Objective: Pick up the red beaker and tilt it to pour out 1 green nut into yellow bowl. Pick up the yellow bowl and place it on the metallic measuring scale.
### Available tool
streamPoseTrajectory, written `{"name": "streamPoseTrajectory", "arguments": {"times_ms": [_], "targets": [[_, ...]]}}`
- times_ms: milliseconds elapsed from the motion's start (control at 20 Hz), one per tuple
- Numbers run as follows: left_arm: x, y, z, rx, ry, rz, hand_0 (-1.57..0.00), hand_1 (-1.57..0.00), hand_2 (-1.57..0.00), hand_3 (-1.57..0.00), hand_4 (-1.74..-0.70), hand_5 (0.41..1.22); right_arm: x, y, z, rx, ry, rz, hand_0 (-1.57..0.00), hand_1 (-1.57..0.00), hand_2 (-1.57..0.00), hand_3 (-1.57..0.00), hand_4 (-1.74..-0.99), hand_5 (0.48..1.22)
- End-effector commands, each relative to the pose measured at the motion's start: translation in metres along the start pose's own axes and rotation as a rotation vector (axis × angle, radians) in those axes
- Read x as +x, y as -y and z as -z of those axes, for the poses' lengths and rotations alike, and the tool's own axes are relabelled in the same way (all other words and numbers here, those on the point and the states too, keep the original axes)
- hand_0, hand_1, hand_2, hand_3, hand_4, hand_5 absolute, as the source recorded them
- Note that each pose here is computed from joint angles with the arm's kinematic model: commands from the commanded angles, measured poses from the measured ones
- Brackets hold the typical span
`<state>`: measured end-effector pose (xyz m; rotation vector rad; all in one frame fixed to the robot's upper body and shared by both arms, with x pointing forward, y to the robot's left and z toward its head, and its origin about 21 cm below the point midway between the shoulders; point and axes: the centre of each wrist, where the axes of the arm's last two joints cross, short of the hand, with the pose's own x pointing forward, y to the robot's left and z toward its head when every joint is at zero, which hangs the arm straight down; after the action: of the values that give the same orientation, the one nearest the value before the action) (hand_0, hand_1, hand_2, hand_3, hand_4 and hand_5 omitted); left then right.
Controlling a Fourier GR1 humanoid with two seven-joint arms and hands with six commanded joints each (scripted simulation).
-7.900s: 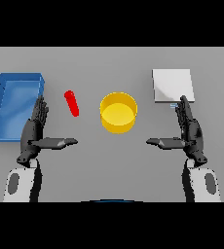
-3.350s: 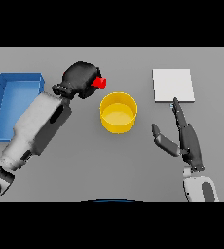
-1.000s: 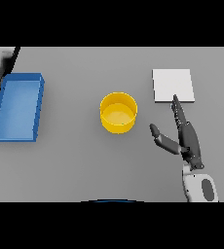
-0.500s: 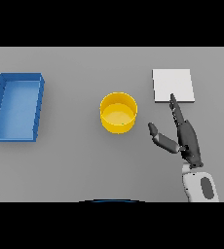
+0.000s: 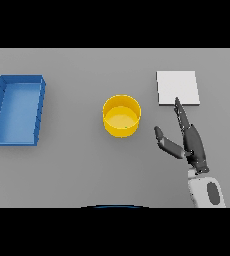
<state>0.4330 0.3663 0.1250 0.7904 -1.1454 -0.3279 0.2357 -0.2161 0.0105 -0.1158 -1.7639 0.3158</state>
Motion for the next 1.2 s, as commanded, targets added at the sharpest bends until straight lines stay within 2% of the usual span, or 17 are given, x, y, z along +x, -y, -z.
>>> {"name": "streamPoseTrajectory", "arguments": {"times_ms": [0,100,300,350,400,450,550,600,700,900,1100,1150], "targets": [[-0.011,0.003,-0.005,0.003,-0.019,-0.015,-1.57,-1.57,-1.57,-1.57,-1.74,1.221,0.001,0.003,-0.002,-0.006,0.003,-0.01,0.0,0.0,0.0,0.0,-1.166,0.676],[-0.023,0.012,-0.017,-0.006,-0.03,-0.044,-1.57,-1.57,-1.57,-1.57,-1.74,1.151,0.002,0.0,-0.002,0.0,-0.009,0.001,0.0,0.0,0.0,0.0,-1.174,0.676],[-0.032,0.024,-0.036,-0.01,-0.082,-0.072,-1.57,-1.57,-1.57,-1.57,-1.74,0.925,-0.001,0.001,-0.002,0.0,-0.015,-0.001,0.0,0.0,0.0,0.0,-1.157,0.671],[-0.03,0.024,-0.041,-0.017,-0.101,-0.077,-1.57,-1.57,-1.57,-1.57,-1.66,0.868,-0.002,-0.002,-0.002,0.005,-0.018,0.005,0.0,0.0,0.0,0.0,-1.155,0.669],[-0.029,0.022,-0.044,-0.031,-0.099,-0.066,-1.57,-1.57,-1.53,-1.53,-1.52,0.818,-0.002,-0.005,-0.003,0.008,-0.008,0.011,0.0,0.0,0.0,0.0,-1.155,0.67],[-0.028,0.018,-0.048,-0.074,-0.057,-0.047,-1.47,-1.34,-1.28,-1.32,-1.37,0.774,-0.001,-0.005,-0.001,0.002,-0.012,0.014,0.0,0.0,0.0,0.0,-1.153,0.67],[-0.027,0.012,-0.056,-0.173,-0.025,-0.071,-0.94,-0.86,-0.82,-0.84,-1.13,0.705,0.001,-0.002,-0.001,-0.002,-0.008,0.01,0.0,0.0,0.0,0.0,-1.149,0.67],[-0.031,0.008,-0.058,-0.207,-0.028,-0.095,-0.75,-0.69,-0.65,-0.67,-1.05,0.683,0.0,0.001,0.0,-0.002,-0.015,0.002,0.0,0.0,0.0,0.0,-1.15,0.671],[-0.031,0.006,-0.061,-0.24,-0.047,-0.02,-0.48,-0.44,-0.42,-0.43,-0.92,0.651,0.0,-0.005,-0.004,0.008,-0.01,0.017,0.0,0.0,0.0,0.0,-1.155,0.67],[-0.035,0.012,-0.059,-0.241,-0.076,0.09,-0.2,-0.18,-0.17,-0.18,-0.81,0.627,-0.001,-0.003,-0.002,-0.006,-0.011,-0.021,0.0,0.0,0.0,0.0,-1.157,0.665],[-0.03,0.013,-0.059,-0.206,-0.024,0.079,-0.08,-0.07,-0.07,-0.07,-0.78,0.631,0.002,-0.002,0.003,-0.004,-0.036,-0.038,0.0,0.0,0.0,0.0,-1.144,0.644],[-0.03,0.013,-0.06,-0.199,-0.004,0.061,-0.06,-0.06,-0.06,-0.06,-0.78,0.633,0.004,-0.003,0.001,-0.009,-0.059,-0.082,0.0,0.0,0.0,0.0,-1.131,0.631]]}}
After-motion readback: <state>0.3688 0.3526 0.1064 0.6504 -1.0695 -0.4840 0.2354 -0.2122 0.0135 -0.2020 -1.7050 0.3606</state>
